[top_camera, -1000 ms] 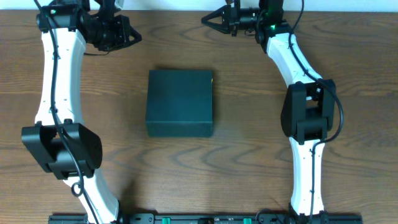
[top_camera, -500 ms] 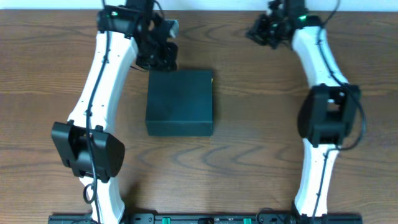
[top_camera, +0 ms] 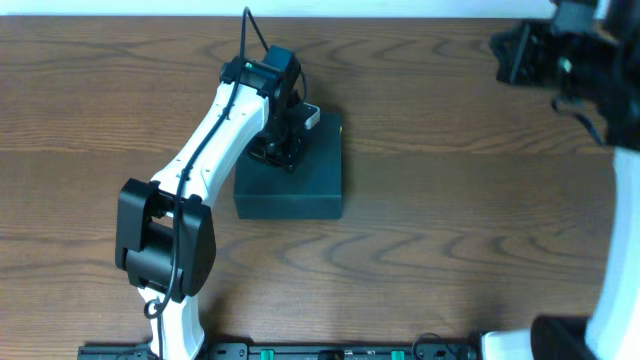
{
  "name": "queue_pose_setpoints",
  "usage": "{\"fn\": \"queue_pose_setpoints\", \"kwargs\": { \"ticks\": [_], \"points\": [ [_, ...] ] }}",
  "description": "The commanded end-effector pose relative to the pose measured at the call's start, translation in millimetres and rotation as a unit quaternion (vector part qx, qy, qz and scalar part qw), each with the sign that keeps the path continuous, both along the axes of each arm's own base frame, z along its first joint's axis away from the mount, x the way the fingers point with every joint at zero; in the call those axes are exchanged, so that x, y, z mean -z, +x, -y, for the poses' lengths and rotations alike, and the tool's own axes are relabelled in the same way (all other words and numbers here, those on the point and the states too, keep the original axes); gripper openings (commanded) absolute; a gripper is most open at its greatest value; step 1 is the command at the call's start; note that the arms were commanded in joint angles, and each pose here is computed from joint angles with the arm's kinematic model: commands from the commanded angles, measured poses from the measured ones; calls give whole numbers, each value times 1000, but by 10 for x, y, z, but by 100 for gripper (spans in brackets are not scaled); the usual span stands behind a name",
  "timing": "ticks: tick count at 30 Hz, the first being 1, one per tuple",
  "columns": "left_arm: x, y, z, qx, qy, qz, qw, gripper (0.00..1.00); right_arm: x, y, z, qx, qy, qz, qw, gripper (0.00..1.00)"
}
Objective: Pack container
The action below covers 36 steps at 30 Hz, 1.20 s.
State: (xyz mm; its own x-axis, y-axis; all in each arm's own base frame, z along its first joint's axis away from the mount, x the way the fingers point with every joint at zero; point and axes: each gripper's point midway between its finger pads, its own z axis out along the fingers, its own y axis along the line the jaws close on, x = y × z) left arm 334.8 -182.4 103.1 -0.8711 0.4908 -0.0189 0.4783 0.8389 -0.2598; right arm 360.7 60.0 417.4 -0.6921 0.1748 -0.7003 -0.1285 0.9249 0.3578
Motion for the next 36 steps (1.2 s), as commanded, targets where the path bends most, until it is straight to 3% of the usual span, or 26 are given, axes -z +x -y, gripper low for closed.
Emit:
{"fn": "queue_pose_setpoints", "kwargs": {
  "ticks": [1, 6, 10, 22, 36],
  "points": [
    [-13, -8, -8, 11, -7, 11, 1000, 6, -47, -340, -63, -31, -37, 8, 999, 2],
    [89, -29, -16, 11, -5, 8, 1000, 6, 330, -881, -279, -81, -54, -67, 993, 2],
    [164, -42, -20, 11, -5, 6, 1000, 6, 898, -1077, -480, -93, -35, -137, 986, 1],
    [232, -81, -9, 10, -11, -1, 1000, 6, 2890, -1240, -1540, -158, 59, -173, 970, 2],
    [231, -84, -8, 10, -11, -2, 1000, 6, 3768, -1083, -1919, -138, 66, -158, 976, 1]
  ]
}}
